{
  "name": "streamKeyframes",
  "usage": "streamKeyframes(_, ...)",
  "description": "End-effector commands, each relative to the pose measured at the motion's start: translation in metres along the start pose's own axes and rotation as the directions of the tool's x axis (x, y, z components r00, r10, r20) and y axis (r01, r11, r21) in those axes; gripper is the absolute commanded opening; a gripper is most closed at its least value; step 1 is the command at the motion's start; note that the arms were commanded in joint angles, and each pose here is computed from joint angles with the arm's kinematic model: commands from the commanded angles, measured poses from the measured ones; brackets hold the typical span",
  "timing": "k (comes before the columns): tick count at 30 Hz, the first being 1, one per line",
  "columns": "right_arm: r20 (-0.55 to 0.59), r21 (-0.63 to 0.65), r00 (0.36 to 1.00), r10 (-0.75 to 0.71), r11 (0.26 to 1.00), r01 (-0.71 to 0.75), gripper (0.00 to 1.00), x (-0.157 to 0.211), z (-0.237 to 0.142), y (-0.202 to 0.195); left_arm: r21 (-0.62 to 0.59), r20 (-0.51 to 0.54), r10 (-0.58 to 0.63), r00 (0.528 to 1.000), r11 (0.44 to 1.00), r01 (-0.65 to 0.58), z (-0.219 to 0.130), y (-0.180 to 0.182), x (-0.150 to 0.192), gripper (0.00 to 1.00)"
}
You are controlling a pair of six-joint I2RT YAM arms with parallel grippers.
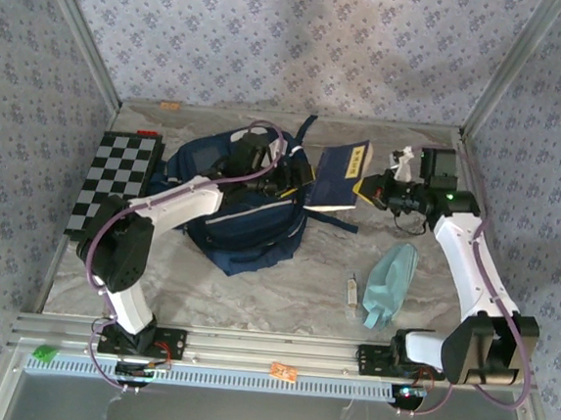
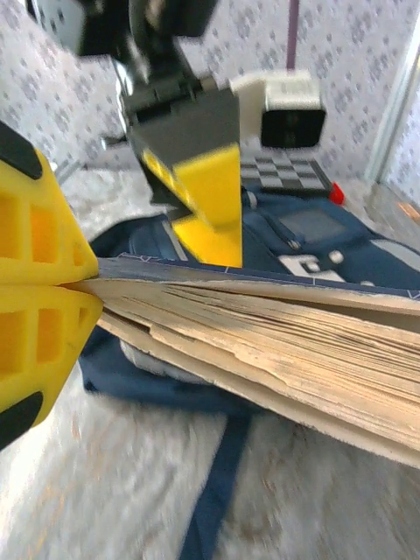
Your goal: Pack the student bag
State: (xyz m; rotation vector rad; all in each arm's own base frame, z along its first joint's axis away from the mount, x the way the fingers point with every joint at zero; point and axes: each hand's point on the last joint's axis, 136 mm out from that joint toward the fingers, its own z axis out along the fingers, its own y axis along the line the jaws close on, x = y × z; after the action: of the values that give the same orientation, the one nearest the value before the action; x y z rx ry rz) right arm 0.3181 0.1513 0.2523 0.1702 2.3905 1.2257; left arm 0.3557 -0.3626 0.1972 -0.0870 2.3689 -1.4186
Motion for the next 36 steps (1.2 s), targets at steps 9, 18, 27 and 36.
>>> streamKeyframes(9,-0.060,-0.103,0.998,0.014,0.994,-0.020,0.00,0.017,0.023,0.013,0.295,0.015,0.025,1.000,0.955,-0.028,-0.022,-0.065,-0.001,0.43)
streamKeyframes(18,-0.076,-0.095,0.996,0.050,0.994,-0.057,0.50,0.021,0.027,0.002,0.347,0.036,0.010,0.999,0.938,-0.021,-0.034,-0.080,-0.008,0.00)
streamKeyframes(27,-0.144,-0.189,0.986,0.086,0.975,-0.113,0.87,0.023,0.046,0.021,0.445,0.055,-0.029,0.998,0.896,0.002,-0.045,-0.111,-0.016,0.00)
streamKeyframes(36,-0.075,-0.301,0.995,0.061,0.950,-0.081,0.56,0.012,0.033,0.048,0.304,0.099,-0.025,0.995,0.953,-0.006,-0.044,-0.079,-0.017,0.00)
